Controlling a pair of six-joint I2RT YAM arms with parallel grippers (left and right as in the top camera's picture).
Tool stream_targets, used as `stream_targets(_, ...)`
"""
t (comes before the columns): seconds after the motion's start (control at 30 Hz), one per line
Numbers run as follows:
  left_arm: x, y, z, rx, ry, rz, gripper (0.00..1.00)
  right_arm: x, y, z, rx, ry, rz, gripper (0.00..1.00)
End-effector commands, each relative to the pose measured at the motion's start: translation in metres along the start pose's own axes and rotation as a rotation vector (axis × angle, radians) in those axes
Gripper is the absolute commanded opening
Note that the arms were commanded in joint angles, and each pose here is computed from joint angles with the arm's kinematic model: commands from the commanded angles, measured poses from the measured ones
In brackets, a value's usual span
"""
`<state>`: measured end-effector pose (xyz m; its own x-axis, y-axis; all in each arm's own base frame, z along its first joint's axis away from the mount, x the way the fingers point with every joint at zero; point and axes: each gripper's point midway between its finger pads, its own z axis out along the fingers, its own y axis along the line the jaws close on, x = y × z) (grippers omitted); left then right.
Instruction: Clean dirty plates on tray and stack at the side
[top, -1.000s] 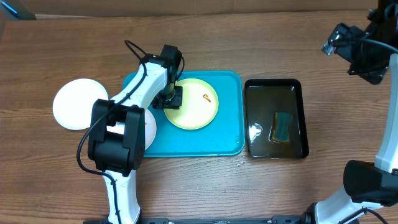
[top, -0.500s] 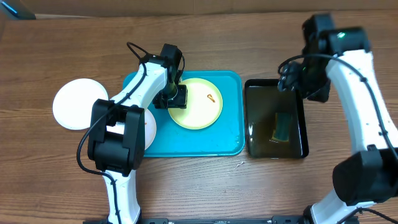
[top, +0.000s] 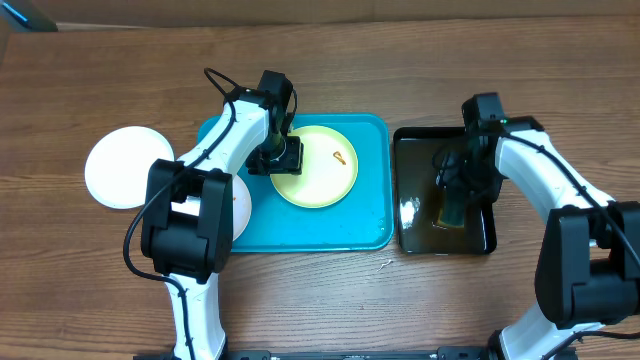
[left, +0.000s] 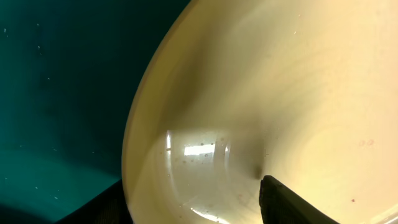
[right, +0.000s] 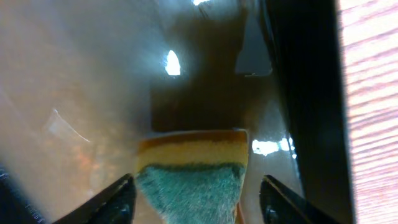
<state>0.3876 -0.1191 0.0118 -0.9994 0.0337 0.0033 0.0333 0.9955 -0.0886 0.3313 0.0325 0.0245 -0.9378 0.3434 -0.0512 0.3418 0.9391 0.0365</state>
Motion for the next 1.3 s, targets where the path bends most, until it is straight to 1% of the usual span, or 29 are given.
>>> stream_targets(0.0,0.0,-0.004,0.002,0.014,0.005,0.018,0.63,0.004,-0.006,0.007,0.014,-0.006,0.01,0.63)
stream_targets(0.13,0.0,-0.004,0.002,0.014,0.005,0.017,0.64,0.003,-0.005,0.011,0.005,-0.018,0.009,0.62)
stream_targets(0.17,0.0,-0.004,0.002,0.014,0.005,0.015,0.64,0.003,-0.004,0.011,0.001,-0.016,0.009,0.55)
stream_targets(0.23,0.0,-0.004,0.002,0.014,0.005,0.015,0.64,0.005,-0.001,0.011,-0.019,-0.006,0.008,0.26)
stream_targets(0.27,0.0,-0.004,0.002,0.014,0.005,0.015,0.64,0.005,0.001,0.011,-0.026,-0.002,0.008,0.04)
stream_targets(0.37,0.0,-0.004,0.002,0.014,0.005,0.015,0.64,0.006,0.003,0.011,-0.04,0.004,0.008,0.04)
stream_targets(0.4,0.0,-0.004,0.002,0.014,0.005,0.015,0.65,0.006,0.003,0.011,-0.039,0.004,0.008,0.15)
stream_targets(0.43,0.0,-0.004,0.002,0.014,0.005,0.015,0.65,0.008,0.002,0.01,-0.036,0.012,0.008,0.62)
stream_targets(0.47,0.0,-0.004,0.002,0.014,0.005,0.015,0.65,0.011,0.001,0.009,-0.028,0.027,0.008,0.84)
stream_targets(0.5,0.0,-0.004,0.002,0.014,0.005,0.015,0.65,0.015,-0.001,0.007,-0.019,0.045,0.009,0.88)
stream_targets(0.67,0.0,-0.005,0.002,0.018,0.006,0.015,0.65,0.041,-0.01,0.005,0.013,0.153,0.014,0.88)
stream_targets(0.7,0.0,-0.005,0.002,0.017,0.005,0.014,0.65,0.046,-0.008,0.004,-0.002,0.178,0.016,0.81)
stream_targets(0.73,0.0,-0.005,0.002,0.018,0.006,0.014,0.66,0.049,-0.006,0.004,-0.012,0.188,0.016,0.72)
stream_targets(0.77,0.0,-0.005,0.002,0.017,0.005,0.014,0.66,0.051,-0.005,0.005,-0.019,0.197,0.017,0.55)
stream_targets(0.8,0.0,-0.005,0.002,0.017,0.005,0.014,0.67,0.052,-0.005,0.006,-0.021,0.201,0.018,0.34)
stream_targets(0.83,0.0,-0.005,0.002,0.017,0.005,0.014,0.67,0.052,-0.005,0.006,-0.021,0.201,0.018,0.08)
stream_targets(0.87,0.0,-0.004,0.002,0.017,0.006,0.014,0.67,0.053,-0.005,0.006,-0.022,0.202,0.018,0.04)
stream_targets(0.97,0.0,-0.004,0.002,0.017,0.006,0.015,0.68,0.051,-0.004,0.006,-0.026,0.196,0.018,0.04)
stream_targets(1.0,0.0,-0.005,0.002,0.017,0.005,0.015,0.7,0.049,-0.003,0.006,-0.03,0.187,0.017,0.28)
stream_targets(1.03,0.0,-0.005,0.002,0.018,0.004,0.015,0.72,0.046,-0.002,0.007,-0.034,0.175,0.016,0.63)
stream_targets(1.07,-0.001,-0.005,0.002,0.018,0.002,0.015,0.72,0.043,-0.002,0.007,-0.034,0.161,0.014,0.72)
stream_targets(1.2,-0.001,-0.005,0.002,0.018,0.002,0.015,0.7,0.025,0.001,0.01,-0.041,0.085,0.01,0.73)
stream_targets(1.23,-0.001,-0.005,0.002,0.018,0.002,0.015,0.68,0.022,0.002,0.01,-0.046,0.075,0.01,0.7)
stream_targets(1.27,-0.001,-0.005,0.002,0.018,0.002,0.015,0.66,0.02,0.003,0.01,-0.05,0.067,0.009,0.59)
